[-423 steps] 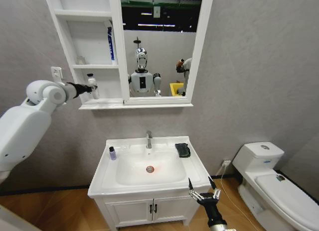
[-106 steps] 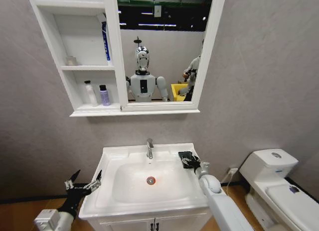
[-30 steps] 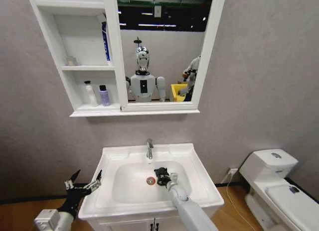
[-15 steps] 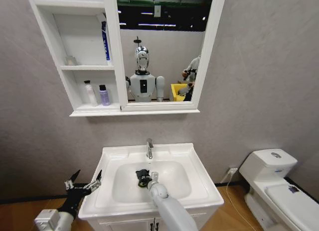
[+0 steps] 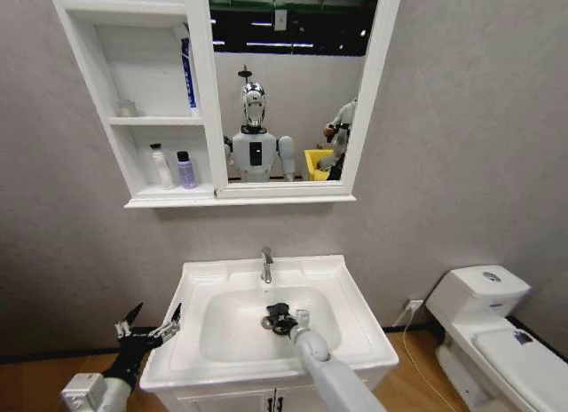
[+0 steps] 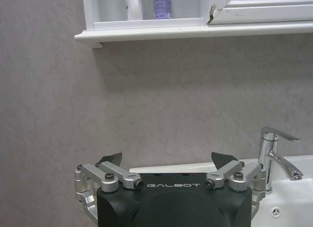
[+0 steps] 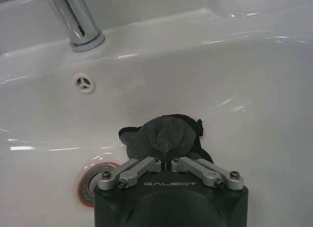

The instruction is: Move facial cleanser and shampoo from washbasin to cabinet, then wipe washbasin with towel.

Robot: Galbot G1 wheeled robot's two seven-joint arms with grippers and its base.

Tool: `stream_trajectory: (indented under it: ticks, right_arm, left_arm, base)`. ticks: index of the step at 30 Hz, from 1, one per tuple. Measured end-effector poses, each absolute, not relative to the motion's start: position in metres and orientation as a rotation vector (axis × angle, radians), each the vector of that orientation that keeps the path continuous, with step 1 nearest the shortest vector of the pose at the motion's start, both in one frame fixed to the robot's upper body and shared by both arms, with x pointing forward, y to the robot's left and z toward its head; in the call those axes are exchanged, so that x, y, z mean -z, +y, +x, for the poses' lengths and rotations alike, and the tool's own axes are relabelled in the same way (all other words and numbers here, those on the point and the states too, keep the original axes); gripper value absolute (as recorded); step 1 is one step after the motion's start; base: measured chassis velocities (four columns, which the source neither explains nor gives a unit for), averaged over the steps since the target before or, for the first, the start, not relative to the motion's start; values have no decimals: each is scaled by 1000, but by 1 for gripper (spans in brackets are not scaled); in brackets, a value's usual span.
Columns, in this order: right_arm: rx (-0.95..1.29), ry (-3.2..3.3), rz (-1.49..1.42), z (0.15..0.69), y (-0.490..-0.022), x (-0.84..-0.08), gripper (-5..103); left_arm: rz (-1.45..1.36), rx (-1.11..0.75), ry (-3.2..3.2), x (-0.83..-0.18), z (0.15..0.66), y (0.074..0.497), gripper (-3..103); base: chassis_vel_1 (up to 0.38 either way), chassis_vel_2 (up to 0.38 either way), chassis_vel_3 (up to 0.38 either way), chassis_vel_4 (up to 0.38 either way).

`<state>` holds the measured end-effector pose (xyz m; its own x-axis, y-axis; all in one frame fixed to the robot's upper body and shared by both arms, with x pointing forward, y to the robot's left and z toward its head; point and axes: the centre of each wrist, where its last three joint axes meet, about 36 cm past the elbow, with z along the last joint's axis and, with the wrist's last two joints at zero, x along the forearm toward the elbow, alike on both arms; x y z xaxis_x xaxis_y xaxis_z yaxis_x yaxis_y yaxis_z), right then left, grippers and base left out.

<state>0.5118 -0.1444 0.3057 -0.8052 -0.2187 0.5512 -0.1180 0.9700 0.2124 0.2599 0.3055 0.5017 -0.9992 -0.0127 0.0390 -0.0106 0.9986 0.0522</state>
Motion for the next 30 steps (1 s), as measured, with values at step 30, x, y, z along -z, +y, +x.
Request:
stream_trajectory:
  ticks: [30]
  right_arm:
    - [202, -2455, 247, 528, -120, -306, 3]
  left_arm:
    - [18, 81, -3101, -502, 260, 305, 100]
  base:
    - [0, 0, 0, 0]
